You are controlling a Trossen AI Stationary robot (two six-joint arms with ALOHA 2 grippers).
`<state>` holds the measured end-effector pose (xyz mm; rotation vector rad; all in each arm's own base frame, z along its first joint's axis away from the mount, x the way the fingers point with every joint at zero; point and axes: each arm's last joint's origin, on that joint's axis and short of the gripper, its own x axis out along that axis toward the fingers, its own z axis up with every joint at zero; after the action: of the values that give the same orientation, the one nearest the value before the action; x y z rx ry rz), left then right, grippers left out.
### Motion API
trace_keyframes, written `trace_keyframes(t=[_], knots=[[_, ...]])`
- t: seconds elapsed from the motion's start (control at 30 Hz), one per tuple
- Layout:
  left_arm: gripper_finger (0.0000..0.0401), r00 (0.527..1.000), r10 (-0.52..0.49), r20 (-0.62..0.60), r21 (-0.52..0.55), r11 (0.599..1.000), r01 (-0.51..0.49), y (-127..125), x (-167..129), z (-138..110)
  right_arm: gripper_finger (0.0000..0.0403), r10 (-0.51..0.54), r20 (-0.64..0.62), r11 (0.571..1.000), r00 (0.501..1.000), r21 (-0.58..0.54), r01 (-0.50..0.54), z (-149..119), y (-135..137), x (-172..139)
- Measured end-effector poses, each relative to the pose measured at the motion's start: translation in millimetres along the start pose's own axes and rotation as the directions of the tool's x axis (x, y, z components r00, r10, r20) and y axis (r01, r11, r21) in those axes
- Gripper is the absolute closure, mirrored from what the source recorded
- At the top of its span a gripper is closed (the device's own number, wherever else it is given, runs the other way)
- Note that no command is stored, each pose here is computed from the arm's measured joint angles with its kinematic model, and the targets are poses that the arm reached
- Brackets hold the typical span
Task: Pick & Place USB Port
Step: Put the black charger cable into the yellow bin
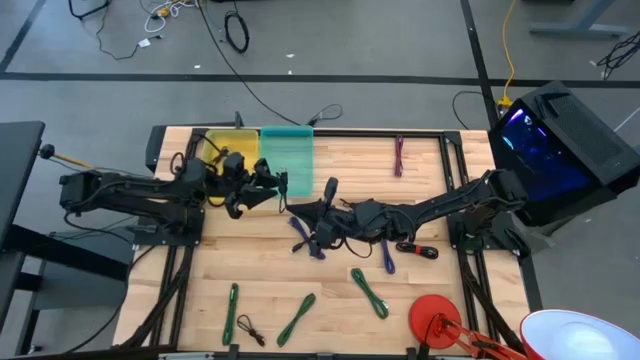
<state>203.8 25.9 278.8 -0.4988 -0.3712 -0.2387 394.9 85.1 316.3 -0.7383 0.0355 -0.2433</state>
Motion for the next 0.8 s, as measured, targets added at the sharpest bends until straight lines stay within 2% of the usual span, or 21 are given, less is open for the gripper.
trace_keyframes(t=[0.33,0.53,0.6,0.67,0.73,0.8], knots=[[0.0208,0.997,-0.076,0.031,-0.068,0.995,0.078,4.5,7.8,-7.6,0.0403,0.022,-0.063,1.0,0.998,-0.01,-0.023,-12.2,-0.9,5.6],[0.0219,0.997,-0.081,0.014,-0.067,0.994,0.082,6.6,8.9,-10.9,0.0403,0.034,-0.073,0.999,0.997,0.025,-0.032,-18.9,-5.6,9.2],[0.0241,0.997,-0.074,0.016,-0.053,0.996,0.074,6.9,8.9,-10.9,0.0403,0.032,-0.084,0.999,0.996,0.038,-0.029,-22.0,-6.0,11.0],[0.0286,0.998,-0.066,0.017,-0.044,0.997,0.067,7.4,8.9,-11.0,0.0403,0.036,-0.091,0.999,0.995,0.041,-0.032,-23.9,-5.7,11.8],[0.0351,0.998,-0.061,0.021,-0.008,0.998,0.061,8.0,8.7,-10.4,0.0403,0.036,-0.096,0.998,0.995,0.047,-0.031,-24.3,-5.6,11.8],[0.0378,0.998,-0.055,0.02,0.008,0.998,0.055,9.0,8.5,-10.2,0.0403,0.048,-0.11,0.997,0.993,0.057,-0.042,-25.9,-4.5,11.6]])
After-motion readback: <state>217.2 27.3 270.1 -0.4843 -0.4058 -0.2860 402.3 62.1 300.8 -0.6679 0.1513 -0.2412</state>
